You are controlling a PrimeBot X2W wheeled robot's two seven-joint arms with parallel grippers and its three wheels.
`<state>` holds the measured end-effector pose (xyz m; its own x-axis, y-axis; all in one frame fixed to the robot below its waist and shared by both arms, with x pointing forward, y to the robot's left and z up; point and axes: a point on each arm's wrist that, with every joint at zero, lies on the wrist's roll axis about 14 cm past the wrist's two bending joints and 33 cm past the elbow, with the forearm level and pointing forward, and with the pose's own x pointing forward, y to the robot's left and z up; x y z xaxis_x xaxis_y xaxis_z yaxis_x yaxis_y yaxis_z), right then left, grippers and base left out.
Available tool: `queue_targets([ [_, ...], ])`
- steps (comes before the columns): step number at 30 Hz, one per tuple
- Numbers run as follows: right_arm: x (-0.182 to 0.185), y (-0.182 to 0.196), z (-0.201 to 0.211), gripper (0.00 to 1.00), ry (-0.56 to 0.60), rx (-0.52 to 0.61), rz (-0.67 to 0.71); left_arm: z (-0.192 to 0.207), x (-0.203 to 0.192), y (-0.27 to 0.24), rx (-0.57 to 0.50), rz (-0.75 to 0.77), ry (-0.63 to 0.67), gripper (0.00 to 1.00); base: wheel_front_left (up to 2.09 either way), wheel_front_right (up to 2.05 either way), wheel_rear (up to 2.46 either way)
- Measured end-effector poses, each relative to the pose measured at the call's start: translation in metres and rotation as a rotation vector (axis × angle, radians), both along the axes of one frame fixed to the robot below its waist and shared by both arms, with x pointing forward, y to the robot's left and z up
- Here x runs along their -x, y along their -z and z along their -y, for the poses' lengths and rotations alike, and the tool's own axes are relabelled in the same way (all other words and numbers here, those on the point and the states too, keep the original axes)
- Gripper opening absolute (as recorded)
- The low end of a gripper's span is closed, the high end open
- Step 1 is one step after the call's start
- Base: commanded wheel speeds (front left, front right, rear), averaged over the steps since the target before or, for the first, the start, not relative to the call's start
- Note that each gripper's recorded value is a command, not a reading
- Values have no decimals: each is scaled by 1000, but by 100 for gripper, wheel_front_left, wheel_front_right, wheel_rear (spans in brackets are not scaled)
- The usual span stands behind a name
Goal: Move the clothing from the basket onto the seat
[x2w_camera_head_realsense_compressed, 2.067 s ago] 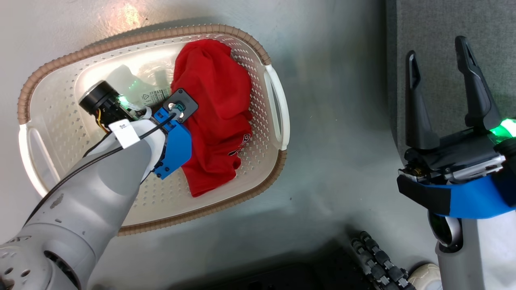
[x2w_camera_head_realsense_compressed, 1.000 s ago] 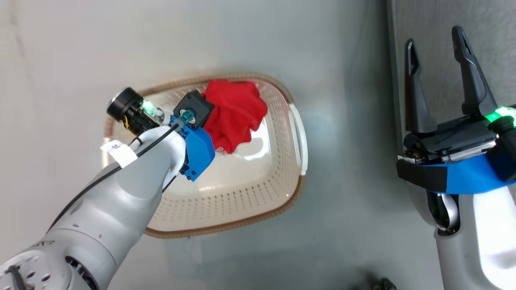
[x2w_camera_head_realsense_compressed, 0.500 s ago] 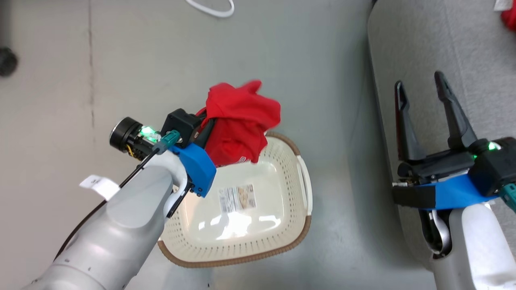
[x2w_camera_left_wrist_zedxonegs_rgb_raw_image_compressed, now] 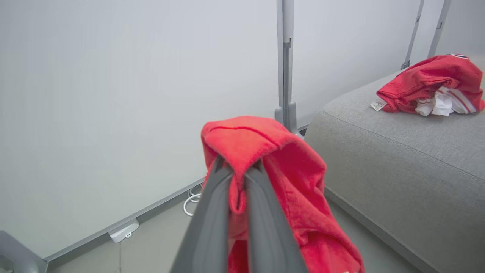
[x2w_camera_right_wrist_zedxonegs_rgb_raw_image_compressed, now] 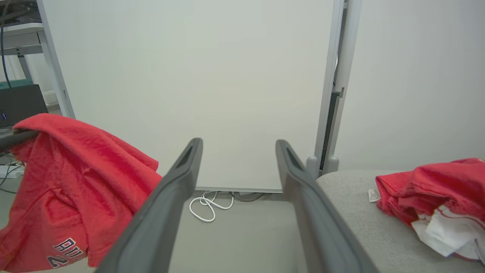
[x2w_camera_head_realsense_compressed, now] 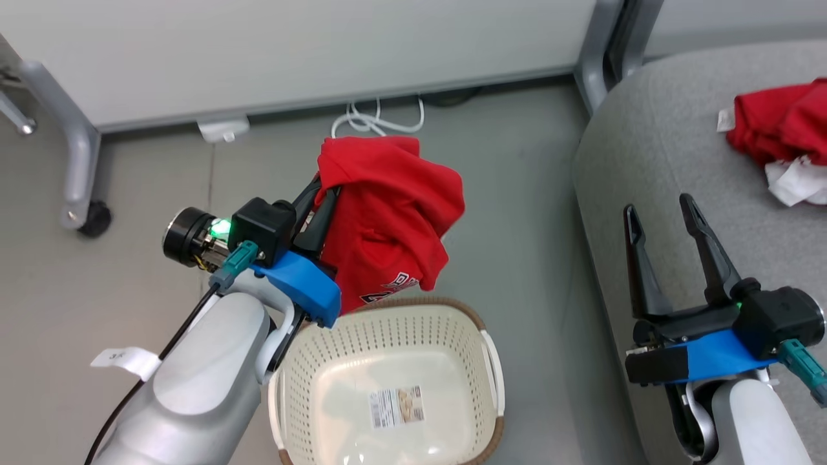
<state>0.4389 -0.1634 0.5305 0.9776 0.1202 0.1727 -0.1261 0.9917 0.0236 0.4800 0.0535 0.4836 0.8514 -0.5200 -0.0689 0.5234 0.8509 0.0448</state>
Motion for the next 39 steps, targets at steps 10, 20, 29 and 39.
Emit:
queue_targets([
  [10,26,-30,-5,100,-12,-23,71,13,23,-105,87,270,33,0,0,0,0],
  [20,33,-35,-12,100,-32,-34,83,21,36,-123,93,329,66,0,0,0,0],
  [29,31,-68,-64,100,-214,20,183,26,38,-117,86,318,81,0,0,0,0],
  [39,13,-81,-119,100,-422,157,230,36,41,-108,85,297,103,0,0,0,0],
])
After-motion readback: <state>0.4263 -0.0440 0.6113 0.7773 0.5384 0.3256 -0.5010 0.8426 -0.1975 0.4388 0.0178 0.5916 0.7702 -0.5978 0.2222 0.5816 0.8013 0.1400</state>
